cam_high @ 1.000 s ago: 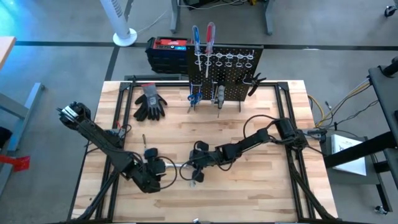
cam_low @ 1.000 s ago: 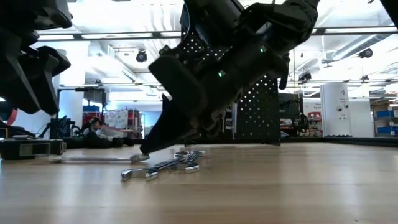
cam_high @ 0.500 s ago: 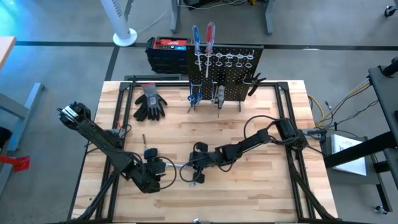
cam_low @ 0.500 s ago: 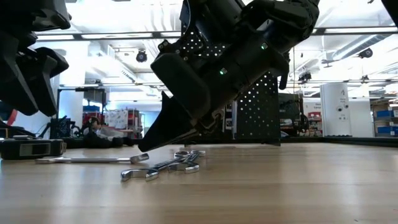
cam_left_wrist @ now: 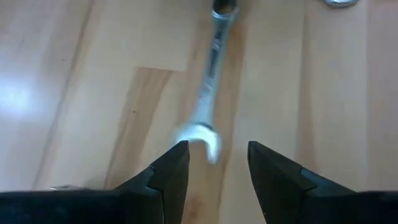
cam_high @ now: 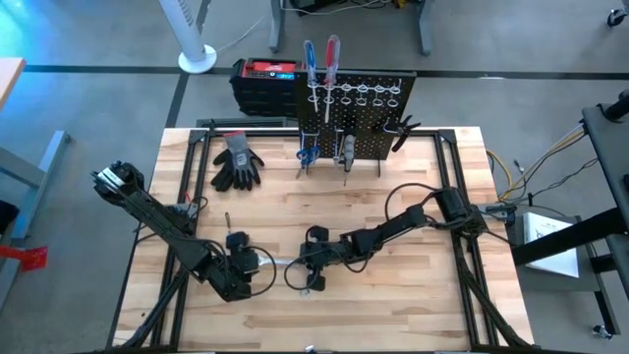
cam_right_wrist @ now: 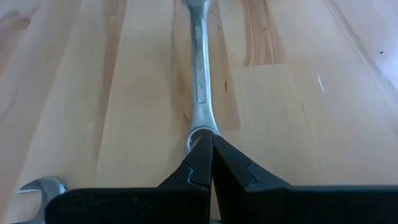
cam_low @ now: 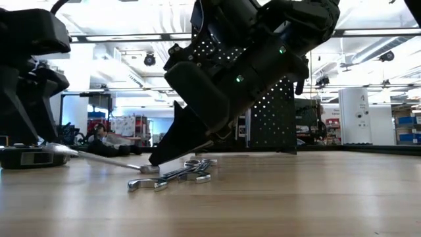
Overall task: Hang tools onto peg board
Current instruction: Hang the right silver wrench on the peg board
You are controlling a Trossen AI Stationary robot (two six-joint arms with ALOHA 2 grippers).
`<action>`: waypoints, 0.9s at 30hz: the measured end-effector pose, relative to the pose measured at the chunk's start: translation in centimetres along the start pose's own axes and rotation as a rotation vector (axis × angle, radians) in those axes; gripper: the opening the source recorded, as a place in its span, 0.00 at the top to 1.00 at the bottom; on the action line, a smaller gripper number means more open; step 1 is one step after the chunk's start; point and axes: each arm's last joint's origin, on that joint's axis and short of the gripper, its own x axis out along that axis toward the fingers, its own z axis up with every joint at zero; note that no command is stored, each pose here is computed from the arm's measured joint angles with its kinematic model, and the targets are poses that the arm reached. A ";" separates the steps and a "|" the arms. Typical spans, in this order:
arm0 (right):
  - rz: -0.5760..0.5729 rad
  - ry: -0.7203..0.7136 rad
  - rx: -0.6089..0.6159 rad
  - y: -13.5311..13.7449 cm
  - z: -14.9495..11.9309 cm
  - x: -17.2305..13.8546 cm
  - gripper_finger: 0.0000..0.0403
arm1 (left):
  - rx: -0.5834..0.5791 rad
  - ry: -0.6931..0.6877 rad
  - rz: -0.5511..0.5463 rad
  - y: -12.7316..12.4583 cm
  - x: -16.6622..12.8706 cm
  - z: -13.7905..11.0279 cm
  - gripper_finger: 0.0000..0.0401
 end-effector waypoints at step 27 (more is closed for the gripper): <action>0.022 0.017 -0.024 0.2 -0.3 1.0 1.00 | 0.162 0.017 -0.059 1.1 1.2 1.7 0.62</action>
